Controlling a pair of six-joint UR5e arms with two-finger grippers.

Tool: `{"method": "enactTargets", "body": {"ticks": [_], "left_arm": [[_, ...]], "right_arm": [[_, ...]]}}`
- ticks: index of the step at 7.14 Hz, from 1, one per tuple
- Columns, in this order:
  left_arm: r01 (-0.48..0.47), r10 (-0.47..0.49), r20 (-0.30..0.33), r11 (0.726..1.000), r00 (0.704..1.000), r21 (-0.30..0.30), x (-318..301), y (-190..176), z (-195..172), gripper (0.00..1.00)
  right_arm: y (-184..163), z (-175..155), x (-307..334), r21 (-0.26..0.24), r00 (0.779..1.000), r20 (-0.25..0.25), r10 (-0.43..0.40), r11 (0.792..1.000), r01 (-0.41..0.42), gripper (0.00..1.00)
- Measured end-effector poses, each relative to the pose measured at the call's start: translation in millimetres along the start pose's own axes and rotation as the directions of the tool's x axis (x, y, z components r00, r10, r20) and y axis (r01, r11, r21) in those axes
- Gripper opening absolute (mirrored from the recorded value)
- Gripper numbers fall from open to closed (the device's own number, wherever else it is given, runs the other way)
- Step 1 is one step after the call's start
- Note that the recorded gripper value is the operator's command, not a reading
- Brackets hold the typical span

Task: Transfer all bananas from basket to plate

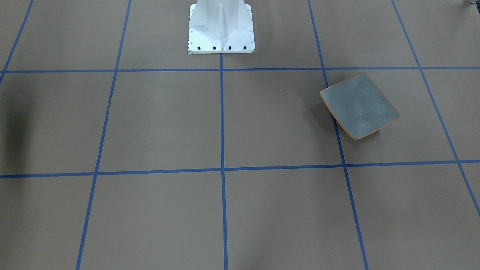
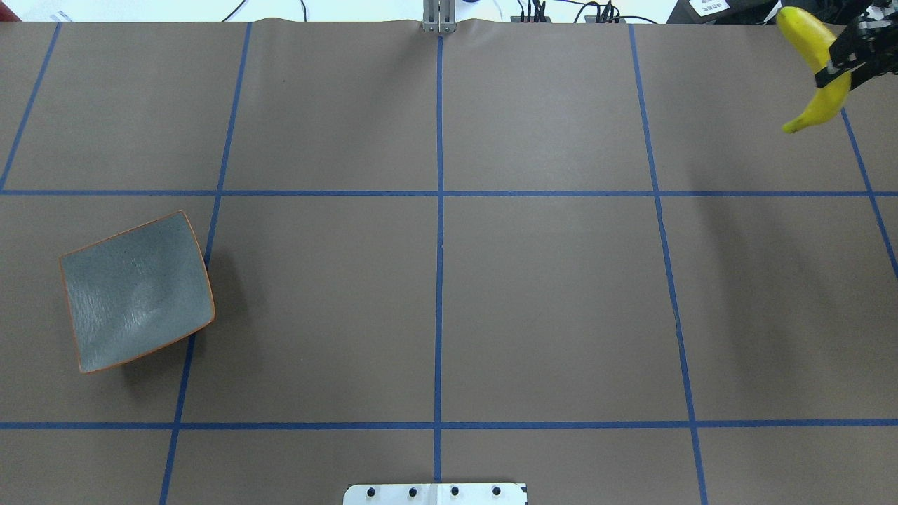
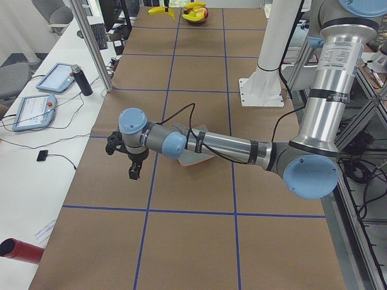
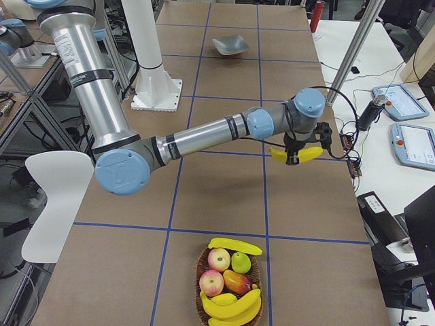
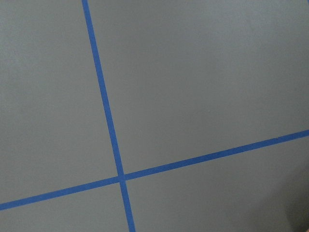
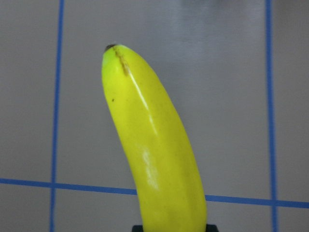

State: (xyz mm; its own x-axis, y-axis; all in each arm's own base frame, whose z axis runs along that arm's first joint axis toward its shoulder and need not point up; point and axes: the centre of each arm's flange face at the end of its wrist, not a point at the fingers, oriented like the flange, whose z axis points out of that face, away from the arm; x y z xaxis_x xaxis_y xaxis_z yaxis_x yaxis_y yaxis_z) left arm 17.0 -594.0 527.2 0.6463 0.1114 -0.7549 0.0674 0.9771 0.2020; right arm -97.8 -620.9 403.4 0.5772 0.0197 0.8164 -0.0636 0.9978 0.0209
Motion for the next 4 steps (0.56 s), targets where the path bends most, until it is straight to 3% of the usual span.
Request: {"method": "enactTargets", "body": {"ticks": [2,4], "left_arm": [[0.102,-0.097,-0.075,0.993,0.992,0.057,69,-23,9,1.0],[0.182,-0.164,-0.214,0.981,0.963,0.07,163,-26,31,1.0]], "right_arm": [[45,21,-121,-0.037,0.996,0.067,0.064,0.997,-0.062,0.0],[90,40,-205,-0.05,0.98,0.172,0.098,0.995,-0.091,0.0]]}}
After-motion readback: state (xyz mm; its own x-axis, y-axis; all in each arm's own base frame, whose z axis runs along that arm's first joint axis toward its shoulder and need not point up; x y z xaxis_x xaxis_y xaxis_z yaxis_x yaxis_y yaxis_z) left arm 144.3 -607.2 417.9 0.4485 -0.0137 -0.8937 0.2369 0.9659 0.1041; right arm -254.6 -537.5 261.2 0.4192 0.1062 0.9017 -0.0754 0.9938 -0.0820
